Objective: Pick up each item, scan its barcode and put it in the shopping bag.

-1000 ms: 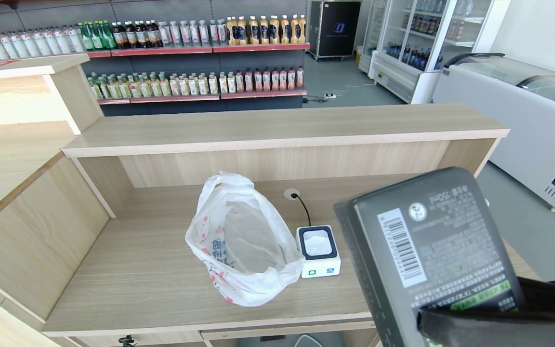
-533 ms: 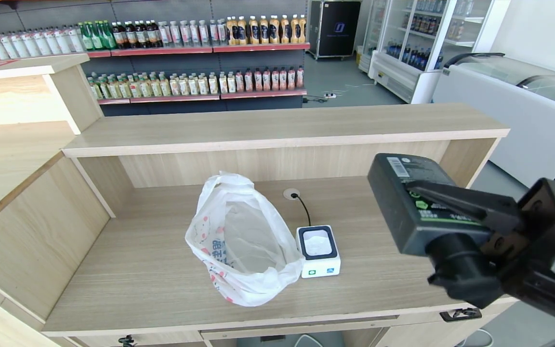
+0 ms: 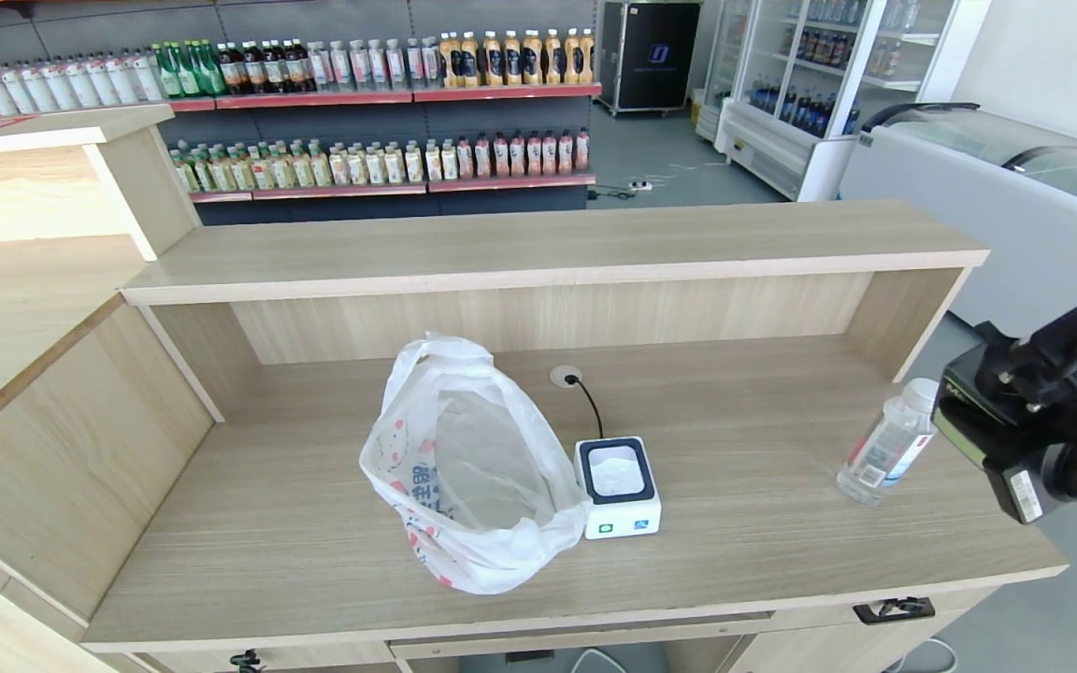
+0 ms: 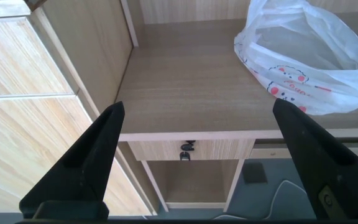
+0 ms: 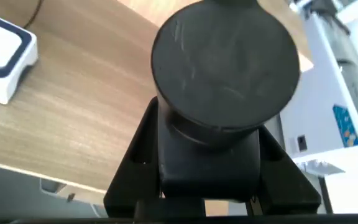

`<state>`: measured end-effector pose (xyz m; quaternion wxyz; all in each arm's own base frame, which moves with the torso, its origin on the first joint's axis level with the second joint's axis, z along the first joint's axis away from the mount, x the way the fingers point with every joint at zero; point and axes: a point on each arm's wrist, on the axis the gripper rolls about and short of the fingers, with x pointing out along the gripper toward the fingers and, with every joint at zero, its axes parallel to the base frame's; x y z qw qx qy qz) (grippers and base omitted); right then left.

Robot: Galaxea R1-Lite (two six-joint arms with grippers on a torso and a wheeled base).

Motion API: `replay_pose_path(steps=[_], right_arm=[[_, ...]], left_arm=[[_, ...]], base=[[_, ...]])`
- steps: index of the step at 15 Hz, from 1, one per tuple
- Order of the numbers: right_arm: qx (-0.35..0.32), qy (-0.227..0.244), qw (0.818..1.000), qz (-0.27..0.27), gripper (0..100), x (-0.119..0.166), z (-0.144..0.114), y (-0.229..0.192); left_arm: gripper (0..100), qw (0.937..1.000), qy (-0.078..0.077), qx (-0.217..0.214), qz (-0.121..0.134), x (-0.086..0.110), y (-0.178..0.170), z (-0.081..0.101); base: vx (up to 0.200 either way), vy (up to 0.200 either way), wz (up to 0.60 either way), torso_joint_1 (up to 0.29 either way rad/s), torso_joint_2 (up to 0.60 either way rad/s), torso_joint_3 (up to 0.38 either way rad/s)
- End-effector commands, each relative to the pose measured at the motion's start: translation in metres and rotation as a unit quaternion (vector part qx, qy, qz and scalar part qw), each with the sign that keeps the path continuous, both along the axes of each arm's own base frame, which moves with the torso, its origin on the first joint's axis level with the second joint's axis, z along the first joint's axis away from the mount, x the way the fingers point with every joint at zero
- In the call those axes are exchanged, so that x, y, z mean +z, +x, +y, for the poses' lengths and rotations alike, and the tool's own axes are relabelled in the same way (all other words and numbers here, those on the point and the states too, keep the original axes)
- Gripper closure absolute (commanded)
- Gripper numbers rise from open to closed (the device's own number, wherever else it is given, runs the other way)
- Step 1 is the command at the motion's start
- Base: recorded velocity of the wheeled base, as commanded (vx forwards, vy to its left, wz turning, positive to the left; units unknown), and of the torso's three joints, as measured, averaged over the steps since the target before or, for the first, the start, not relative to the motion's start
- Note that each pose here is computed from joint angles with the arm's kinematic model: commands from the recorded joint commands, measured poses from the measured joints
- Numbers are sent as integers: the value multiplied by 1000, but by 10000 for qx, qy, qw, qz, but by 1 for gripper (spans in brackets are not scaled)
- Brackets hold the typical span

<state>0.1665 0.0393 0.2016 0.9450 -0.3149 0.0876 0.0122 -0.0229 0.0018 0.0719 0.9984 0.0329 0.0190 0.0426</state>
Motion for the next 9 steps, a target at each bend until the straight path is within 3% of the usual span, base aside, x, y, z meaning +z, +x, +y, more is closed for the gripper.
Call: replay_pose_path(steps=[1,3,5,7,9], right_arm=[[-1032,509,9933,133,100,10,-31,-2],[-1657,909,9816,254,100,5,-49,-3],[-1723,1164,9779,199,100,6,-50,2],[-1355,1557,9781,249,100,9,-48,7],[-791,1885,9786,247,100,15,-45,6]], left_arm=[[0,10000,0,5,0,0,0,0],[0,10000,0,5,0,0,0,0],[0,10000,0,5,0,0,0,0],[0,10000,0,5,0,0,0,0],[0,10000,0,5,0,0,0,0]], base=[[0,0,0,0,0,0],[0,0,0,0,0,0],[0,0,0,0,0,0],[0,0,0,0,0,0],[0,0,600,0,5,0]])
